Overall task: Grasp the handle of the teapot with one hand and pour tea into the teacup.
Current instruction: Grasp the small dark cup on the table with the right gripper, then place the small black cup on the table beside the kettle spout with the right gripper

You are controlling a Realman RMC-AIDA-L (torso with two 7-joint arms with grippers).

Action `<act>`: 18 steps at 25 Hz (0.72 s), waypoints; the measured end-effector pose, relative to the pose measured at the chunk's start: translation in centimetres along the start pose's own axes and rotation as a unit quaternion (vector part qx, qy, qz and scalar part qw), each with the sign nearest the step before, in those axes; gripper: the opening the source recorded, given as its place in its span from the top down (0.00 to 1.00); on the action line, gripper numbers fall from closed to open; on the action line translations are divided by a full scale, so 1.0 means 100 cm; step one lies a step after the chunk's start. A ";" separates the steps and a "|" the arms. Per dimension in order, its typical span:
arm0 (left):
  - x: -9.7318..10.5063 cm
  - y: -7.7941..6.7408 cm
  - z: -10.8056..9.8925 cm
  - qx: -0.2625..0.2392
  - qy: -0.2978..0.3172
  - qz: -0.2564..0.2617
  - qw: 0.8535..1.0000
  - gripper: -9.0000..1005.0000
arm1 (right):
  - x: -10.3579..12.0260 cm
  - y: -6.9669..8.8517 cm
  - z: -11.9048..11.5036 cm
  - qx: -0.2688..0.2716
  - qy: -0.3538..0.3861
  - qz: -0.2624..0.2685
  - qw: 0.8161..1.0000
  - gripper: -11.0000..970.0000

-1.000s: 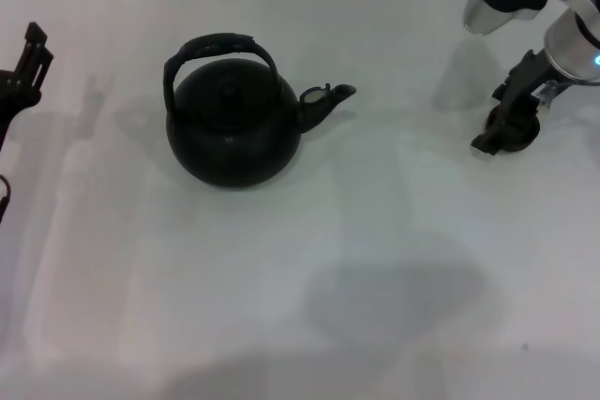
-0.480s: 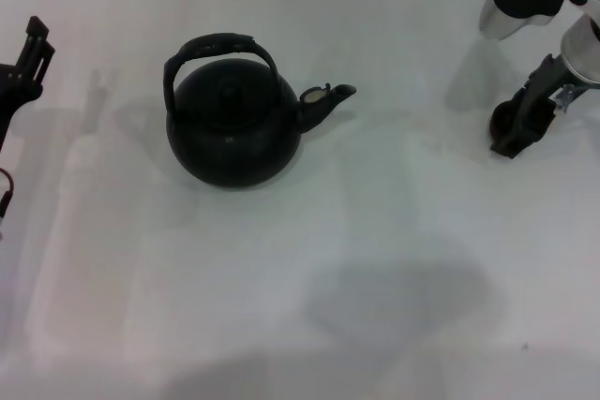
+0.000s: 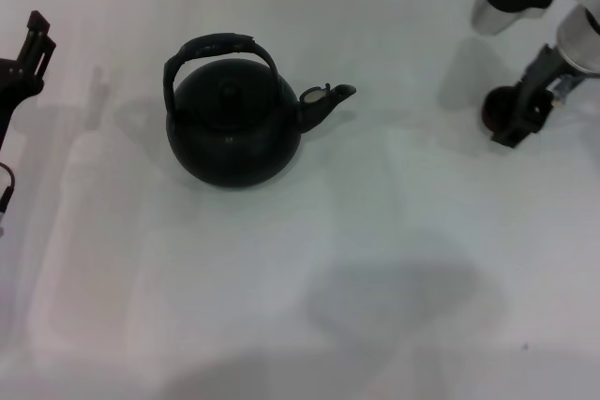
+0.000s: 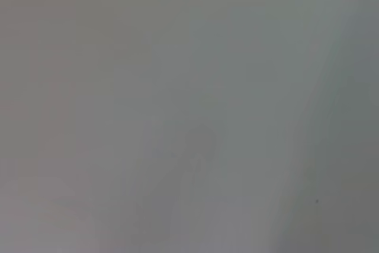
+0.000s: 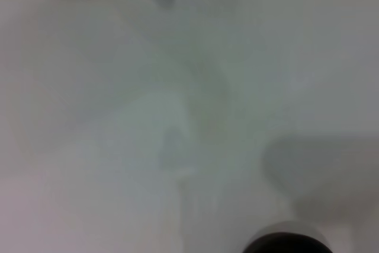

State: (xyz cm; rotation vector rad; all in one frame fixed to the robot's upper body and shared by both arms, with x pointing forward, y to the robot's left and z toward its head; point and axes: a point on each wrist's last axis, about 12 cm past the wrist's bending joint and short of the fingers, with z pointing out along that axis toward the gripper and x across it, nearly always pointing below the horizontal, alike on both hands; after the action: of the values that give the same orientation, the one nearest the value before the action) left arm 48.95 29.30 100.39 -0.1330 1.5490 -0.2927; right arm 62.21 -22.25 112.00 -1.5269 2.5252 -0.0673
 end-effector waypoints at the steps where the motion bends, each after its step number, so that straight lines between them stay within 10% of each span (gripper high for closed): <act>1: 0.000 0.000 0.000 0.000 0.000 0.000 1.000 0.25 | -0.005 0.001 -0.002 0.001 -0.004 -0.009 1.000 0.23; 18: -0.001 0.001 0.001 0.001 -0.001 0.004 1.000 0.25 | -0.084 0.066 -0.010 -0.048 -0.034 -0.179 0.982 0.24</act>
State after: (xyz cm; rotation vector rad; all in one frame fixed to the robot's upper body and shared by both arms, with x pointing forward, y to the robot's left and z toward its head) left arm 49.12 29.46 100.48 -0.1264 1.5474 -0.2872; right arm 60.05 -11.84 113.21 -1.9679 2.2027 0.0580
